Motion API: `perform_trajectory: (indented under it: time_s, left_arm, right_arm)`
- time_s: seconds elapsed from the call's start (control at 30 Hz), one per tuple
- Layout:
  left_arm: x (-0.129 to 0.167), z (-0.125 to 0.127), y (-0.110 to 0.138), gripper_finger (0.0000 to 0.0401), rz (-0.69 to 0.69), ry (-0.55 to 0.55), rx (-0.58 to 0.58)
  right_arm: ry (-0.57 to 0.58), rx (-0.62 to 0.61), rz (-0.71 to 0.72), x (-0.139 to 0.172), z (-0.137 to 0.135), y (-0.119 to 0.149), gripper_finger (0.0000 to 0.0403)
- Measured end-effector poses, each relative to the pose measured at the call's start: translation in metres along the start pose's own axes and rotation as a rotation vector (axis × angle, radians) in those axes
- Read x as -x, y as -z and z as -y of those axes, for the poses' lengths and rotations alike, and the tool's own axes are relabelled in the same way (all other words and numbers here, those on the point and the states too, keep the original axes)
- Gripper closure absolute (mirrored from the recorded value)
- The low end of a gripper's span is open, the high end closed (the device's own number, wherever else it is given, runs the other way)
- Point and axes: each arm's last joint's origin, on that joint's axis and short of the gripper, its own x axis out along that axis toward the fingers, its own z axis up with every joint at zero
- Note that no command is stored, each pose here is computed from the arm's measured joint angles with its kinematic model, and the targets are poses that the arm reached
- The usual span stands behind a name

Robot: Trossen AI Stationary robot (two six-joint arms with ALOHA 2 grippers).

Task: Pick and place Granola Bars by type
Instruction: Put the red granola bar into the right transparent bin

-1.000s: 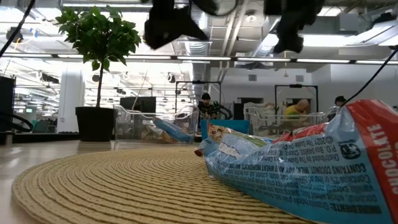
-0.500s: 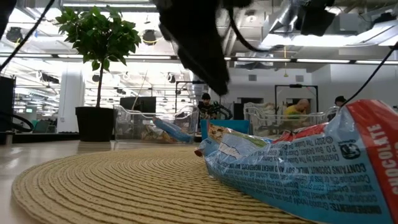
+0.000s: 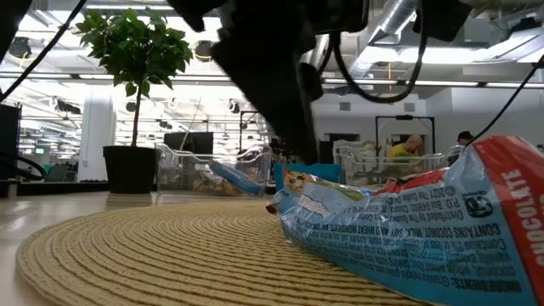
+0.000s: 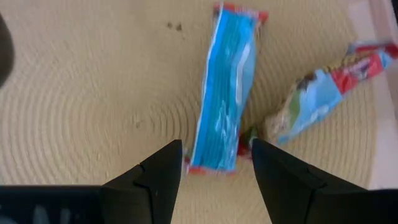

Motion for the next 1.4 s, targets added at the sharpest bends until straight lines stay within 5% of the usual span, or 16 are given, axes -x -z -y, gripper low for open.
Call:
perform_trajectory:
  time_s: [0.4,0.73,0.87,1.07,1.4]
  left_arm:
    - [-0.033,-0.003,0.009,0.0219,-0.070,-0.011,0.025]
    - [-0.031,-0.008,0.008,0.0344,-0.072,0.036,0.132]
    - [-0.027,-0.009,0.006,0.0364,-0.071,0.063,0.221]
    - [0.010,-0.018,-0.003,0.0364,0.016,-0.008,0.430]
    - [0.129,-0.049,0.018,0.0367,0.084,-0.395,0.626]
  right_arm:
    - [-0.016,0.001,0.030,0.000,-0.001,-0.003,0.0213]
    - [-0.016,0.001,0.034,0.000,-0.001,-0.003,0.0230]
    - [-0.013,-0.013,0.037,0.000,-0.001,-0.004,0.0236]
    - [0.129,-0.145,0.122,0.004,0.005,-0.004,0.0239]
    - [0.181,-0.237,0.252,0.032,0.025,-0.008,0.0237]
